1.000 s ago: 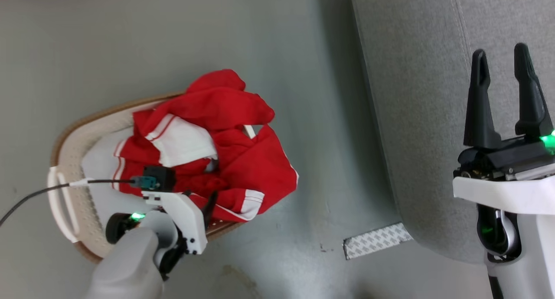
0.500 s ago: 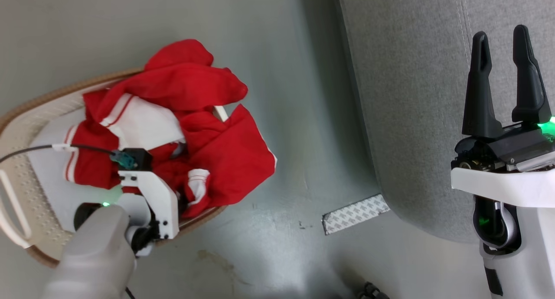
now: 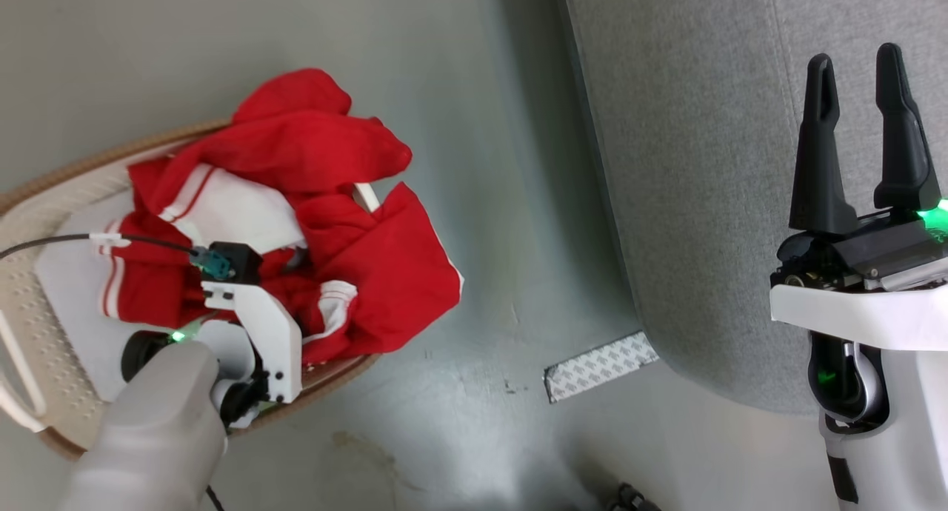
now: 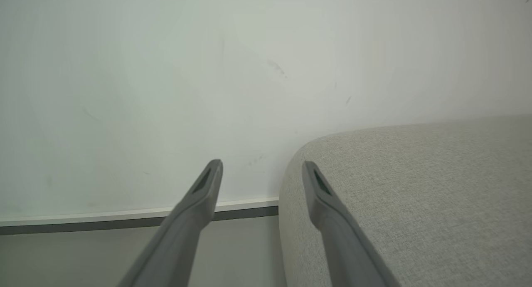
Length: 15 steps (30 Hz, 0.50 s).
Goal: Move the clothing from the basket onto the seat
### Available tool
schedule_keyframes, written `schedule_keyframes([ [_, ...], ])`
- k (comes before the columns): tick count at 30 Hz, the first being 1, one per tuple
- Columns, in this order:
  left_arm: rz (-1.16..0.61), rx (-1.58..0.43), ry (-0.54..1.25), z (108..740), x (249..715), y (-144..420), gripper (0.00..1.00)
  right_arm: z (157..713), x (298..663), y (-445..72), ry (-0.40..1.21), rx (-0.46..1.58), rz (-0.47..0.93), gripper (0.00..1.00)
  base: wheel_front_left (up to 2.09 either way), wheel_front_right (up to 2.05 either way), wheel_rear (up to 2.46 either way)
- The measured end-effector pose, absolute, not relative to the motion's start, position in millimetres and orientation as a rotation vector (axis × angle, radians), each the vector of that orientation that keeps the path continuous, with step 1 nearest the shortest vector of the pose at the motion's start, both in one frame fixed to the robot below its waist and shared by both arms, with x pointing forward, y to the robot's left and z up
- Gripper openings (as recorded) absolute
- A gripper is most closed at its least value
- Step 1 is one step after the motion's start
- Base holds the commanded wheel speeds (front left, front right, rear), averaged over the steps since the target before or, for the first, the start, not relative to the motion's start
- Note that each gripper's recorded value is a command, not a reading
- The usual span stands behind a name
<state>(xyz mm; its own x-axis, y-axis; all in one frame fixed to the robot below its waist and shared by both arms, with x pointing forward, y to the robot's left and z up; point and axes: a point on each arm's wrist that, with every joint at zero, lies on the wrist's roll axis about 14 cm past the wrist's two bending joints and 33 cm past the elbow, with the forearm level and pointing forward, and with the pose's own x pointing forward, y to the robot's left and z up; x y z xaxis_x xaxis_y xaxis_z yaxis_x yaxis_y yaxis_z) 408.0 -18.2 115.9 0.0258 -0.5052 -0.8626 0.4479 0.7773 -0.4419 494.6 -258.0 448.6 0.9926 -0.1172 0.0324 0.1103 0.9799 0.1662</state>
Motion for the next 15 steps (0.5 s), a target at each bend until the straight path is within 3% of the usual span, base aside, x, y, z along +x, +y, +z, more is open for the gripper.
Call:
schedule_keyframes([
  [15, -0.746, -0.164, 1.045, 223, 417, -35, 0.0, 518, 471, -239, -0.178, 0.155, -0.062, 1.0, 0.0, 0.0, 0.0],
])
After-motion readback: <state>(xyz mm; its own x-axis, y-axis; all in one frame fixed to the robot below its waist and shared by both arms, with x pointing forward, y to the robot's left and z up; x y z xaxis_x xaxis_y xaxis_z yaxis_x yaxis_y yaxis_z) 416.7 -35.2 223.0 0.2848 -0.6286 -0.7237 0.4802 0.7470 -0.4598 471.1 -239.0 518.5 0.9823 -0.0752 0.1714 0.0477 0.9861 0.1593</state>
